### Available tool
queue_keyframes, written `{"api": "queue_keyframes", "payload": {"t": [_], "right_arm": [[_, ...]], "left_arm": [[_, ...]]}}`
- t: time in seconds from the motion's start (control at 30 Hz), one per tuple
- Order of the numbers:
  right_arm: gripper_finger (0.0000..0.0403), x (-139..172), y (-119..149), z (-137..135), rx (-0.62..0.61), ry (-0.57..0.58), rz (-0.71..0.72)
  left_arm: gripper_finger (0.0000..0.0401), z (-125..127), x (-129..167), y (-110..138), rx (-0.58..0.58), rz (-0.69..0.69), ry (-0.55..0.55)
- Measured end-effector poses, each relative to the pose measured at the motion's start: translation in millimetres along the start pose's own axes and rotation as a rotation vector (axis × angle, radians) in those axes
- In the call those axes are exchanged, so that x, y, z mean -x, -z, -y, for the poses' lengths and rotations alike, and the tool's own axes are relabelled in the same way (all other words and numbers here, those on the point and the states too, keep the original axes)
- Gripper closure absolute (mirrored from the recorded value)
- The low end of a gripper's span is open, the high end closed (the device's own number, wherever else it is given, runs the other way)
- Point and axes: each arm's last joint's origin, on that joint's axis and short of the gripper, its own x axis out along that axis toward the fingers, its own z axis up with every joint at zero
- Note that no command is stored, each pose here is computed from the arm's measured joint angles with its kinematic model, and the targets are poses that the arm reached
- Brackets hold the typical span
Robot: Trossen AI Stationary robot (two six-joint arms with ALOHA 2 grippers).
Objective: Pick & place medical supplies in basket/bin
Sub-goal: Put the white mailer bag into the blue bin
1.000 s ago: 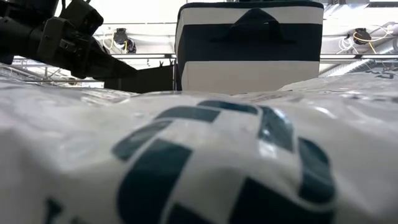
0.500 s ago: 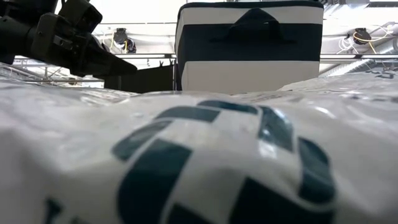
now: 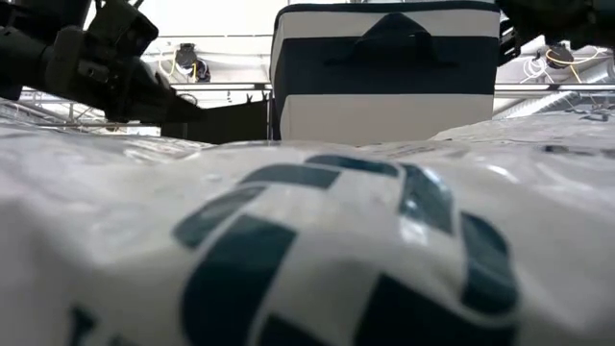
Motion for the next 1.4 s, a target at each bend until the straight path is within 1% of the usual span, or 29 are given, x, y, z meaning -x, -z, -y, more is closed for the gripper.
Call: {"api": "queue_keyframes", "payload": {"t": [0.17, 0.27, 0.33, 0.43, 0.47, 0.53, 0.67, 0.73, 0.83, 0.97, 1.07, 1.17, 1.27, 1.33, 1.4], "right_arm": [[0.0402, -5, 29, -2, 0.037, -0.054, 0.024], [0.0402, -5, 35, -4, 0.081, -0.072, 0.062], [0.0402, -5, 36, -4, 0.092, -0.074, 0.059], [0.0402, -4, 36, -4, 0.099, -0.091, 0.068], [0.0402, -4, 36, -5, 0.102, -0.105, 0.069], [0.0402, -4, 35, -6, 0.107, -0.129, 0.074], [0.0403, -3, 35, -6, 0.104, -0.128, 0.074], [0.0403, -3, 35, -6, 0.103, -0.129, 0.074], [0.0403, -3, 35, -6, 0.103, -0.127, 0.074], [0.0403, -3, 35, -6, 0.103, -0.126, 0.074], [0.0403, -3, 35, -6, 0.103, -0.126, 0.074], [0.0403, -3, 35, -6, 0.103, -0.12, 0.075], [0.0403, -3, 35, -6, 0.107, -0.119, 0.075], [0.0403, -3, 35, -6, 0.115, -0.118, 0.076], [0.0403, -3, 35, -6, 0.125, -0.117, 0.077]], "left_arm": [[0.0364, 0, 0, 4, -0.013, -0.035, 0.006], [0.0364, 2, 0, 5, -0.023, -0.05, 0.017], [0.0364, 4, 1, 5, -0.026, -0.048, 0.028], [0.0364, 13, 2, -2, -0.043, -0.033, 0.057], [0.0364, 19, 1, -6, -0.054, -0.041, 0.068], [0.0364, 34, 1, -15, -0.085, -0.106, 0.069], [0.0364, 71, 7, -44, -0.12, -0.221, 0.031], [0.0364, 91, 12, -54, -0.138, -0.263, 0.032], [0.0364, 119, 15, -66, -0.147, -0.28, 0.055], [0.0359, 155, 10, -73, -0.166, -0.308, 0.1], [0.0333, 179, -1, -80, -0.191, -0.332, 0.138], [0.0291, 199, -12, -75, -0.322, -0.407, 0.159], [0.0246, 209, -21, -66, -0.475, -0.508, 0.151], [0.0217, 213, -26, -56, -0.547, -0.564, 0.141], [0.0192, 214, -31, -46, -0.595, -0.588, 0.114]]}}
